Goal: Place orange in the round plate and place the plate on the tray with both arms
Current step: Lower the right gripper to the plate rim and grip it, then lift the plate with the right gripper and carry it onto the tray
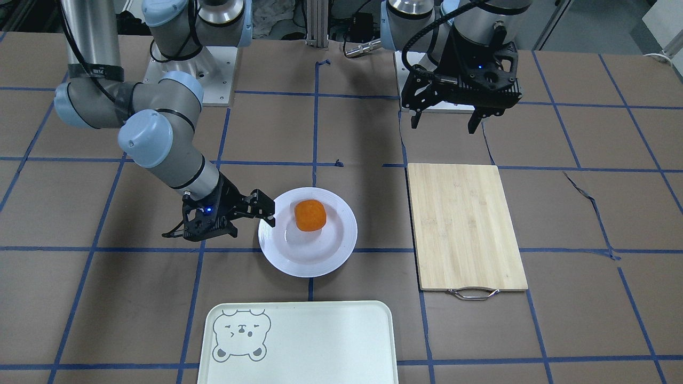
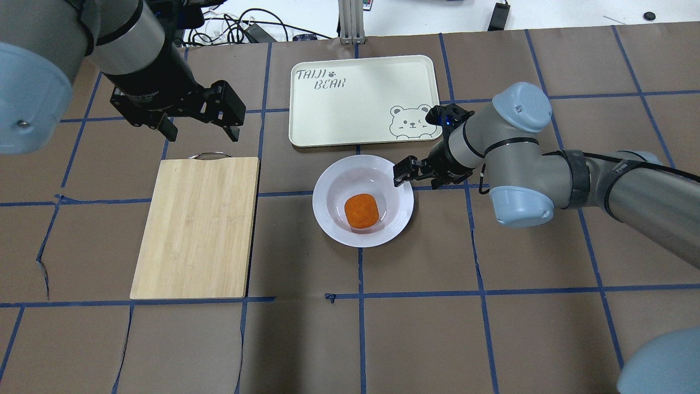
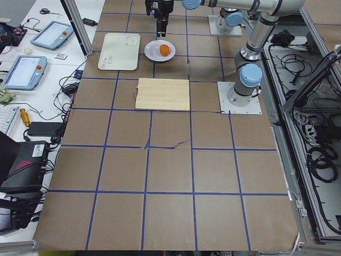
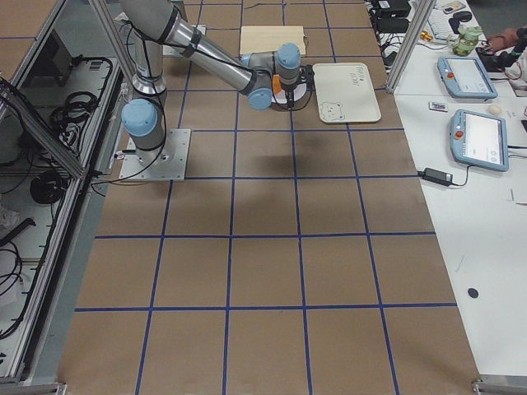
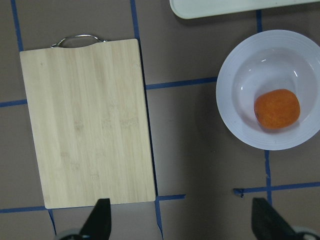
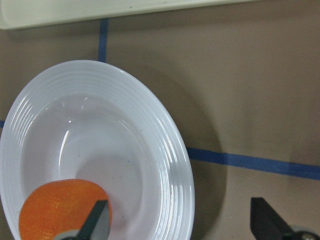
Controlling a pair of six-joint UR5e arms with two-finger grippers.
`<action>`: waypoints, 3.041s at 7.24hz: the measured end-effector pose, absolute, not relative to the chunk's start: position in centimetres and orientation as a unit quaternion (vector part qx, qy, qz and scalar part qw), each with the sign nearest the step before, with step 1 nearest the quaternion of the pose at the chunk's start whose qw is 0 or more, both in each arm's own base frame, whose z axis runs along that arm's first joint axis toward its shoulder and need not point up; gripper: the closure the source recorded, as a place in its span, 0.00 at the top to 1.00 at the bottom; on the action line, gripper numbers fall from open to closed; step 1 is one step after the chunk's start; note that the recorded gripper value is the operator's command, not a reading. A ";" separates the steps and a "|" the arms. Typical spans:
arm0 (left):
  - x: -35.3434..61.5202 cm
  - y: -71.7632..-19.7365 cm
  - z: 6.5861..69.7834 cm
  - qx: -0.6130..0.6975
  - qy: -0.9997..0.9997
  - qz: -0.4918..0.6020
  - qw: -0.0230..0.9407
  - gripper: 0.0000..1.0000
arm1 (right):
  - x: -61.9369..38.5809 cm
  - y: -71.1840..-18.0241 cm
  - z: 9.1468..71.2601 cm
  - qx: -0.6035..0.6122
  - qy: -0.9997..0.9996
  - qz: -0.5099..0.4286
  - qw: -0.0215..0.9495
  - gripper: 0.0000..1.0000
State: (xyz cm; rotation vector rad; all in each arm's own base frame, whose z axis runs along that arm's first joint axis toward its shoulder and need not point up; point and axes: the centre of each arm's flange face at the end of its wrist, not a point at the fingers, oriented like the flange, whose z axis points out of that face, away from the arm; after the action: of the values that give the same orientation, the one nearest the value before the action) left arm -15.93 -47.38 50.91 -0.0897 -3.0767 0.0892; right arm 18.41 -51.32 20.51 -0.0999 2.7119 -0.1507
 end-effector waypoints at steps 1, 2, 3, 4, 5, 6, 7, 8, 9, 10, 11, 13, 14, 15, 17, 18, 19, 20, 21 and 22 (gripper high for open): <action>-15.6 -47.5 51.0 -0.026 -0.999 0.030 0.036 1.00 | 19.0 -50.9 19.5 -0.040 0.975 -0.054 0.213 1.00; -15.3 -47.5 50.9 -0.024 -0.999 0.029 0.031 0.96 | 20.1 -50.5 18.8 -0.039 0.975 -0.051 0.215 1.00; -15.1 -47.5 50.9 -0.023 -0.999 0.029 0.027 0.97 | 21.0 -50.2 18.2 -0.026 0.975 -0.045 0.216 1.00; -15.0 -47.5 50.9 -0.024 -0.999 0.029 0.022 1.00 | 21.5 -50.0 17.9 -0.016 0.976 -0.040 0.215 0.99; -15.0 -47.4 50.8 -0.025 -0.999 0.029 0.020 1.00 | 21.7 -49.9 17.6 -0.011 0.976 -0.037 0.214 0.94; -15.0 -47.4 50.7 -0.025 -0.999 0.028 0.020 1.00 | 21.7 -49.9 17.2 -0.008 0.977 -0.032 0.213 0.84; -14.9 -47.4 50.6 -0.024 -0.999 0.027 0.020 1.00 | 21.7 -49.9 16.8 -0.005 0.977 -0.029 0.212 0.65; -14.9 -47.4 50.5 -0.024 -0.999 0.027 0.020 1.00 | 21.7 -50.0 16.7 -0.003 0.977 -0.027 0.212 0.44; -14.8 -47.4 50.5 -0.024 -0.999 0.026 0.020 1.00 | 21.7 -50.0 16.6 -0.001 0.977 -0.026 0.211 0.25; -14.8 -47.4 50.5 -0.025 -0.999 0.026 0.020 1.00 | 21.7 -49.9 16.6 -0.001 0.977 -0.025 0.210 0.17; -14.8 -47.4 50.4 -0.025 -0.999 0.026 0.021 1.00 | 21.7 -49.9 16.5 0.000 0.978 -0.024 0.208 0.07; -14.8 -47.4 50.4 -0.025 -0.999 0.026 0.021 1.00 | 21.7 -49.8 16.6 0.003 0.978 -0.021 0.208 0.05; -14.8 -47.4 50.4 -0.025 -0.999 0.026 0.021 1.00 | 21.7 -49.9 16.8 0.003 0.978 -0.022 0.208 0.05; -14.8 -47.4 50.4 -0.025 -0.999 0.026 0.021 1.00 | 21.7 -50.0 17.1 0.006 0.978 -0.025 0.209 0.04; -14.8 -47.4 50.4 -0.026 -0.999 0.026 0.020 1.00 | 21.7 -50.5 17.8 0.031 0.976 -0.027 0.212 0.03; -14.7 -47.4 50.4 -0.026 -0.999 0.026 0.020 1.00 | 21.8 -50.8 18.1 0.040 0.976 -0.028 0.214 0.03; -14.7 -47.4 50.4 -0.026 -0.999 0.026 0.020 1.00 | 21.8 -51.0 18.4 0.048 0.975 -0.030 0.216 0.03; -14.7 -47.4 50.4 -0.025 -0.999 0.025 0.020 1.00 | 21.9 -51.3 18.7 0.058 0.973 -0.030 0.219 0.03; -14.7 -47.4 50.4 -0.025 -0.999 0.025 0.020 1.00 | 22.0 -51.7 19.1 0.069 0.972 -0.030 0.224 0.03; -14.7 -47.4 50.4 -0.025 -0.999 0.025 0.020 1.00 | 22.1 -52.2 19.7 0.080 0.970 -0.028 0.229 0.03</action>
State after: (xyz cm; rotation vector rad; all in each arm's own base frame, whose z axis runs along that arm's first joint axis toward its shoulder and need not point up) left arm -14.68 -47.44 50.41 -0.0786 -3.0994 0.0790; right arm 22.12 -52.18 19.71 0.2190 2.6697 -0.0770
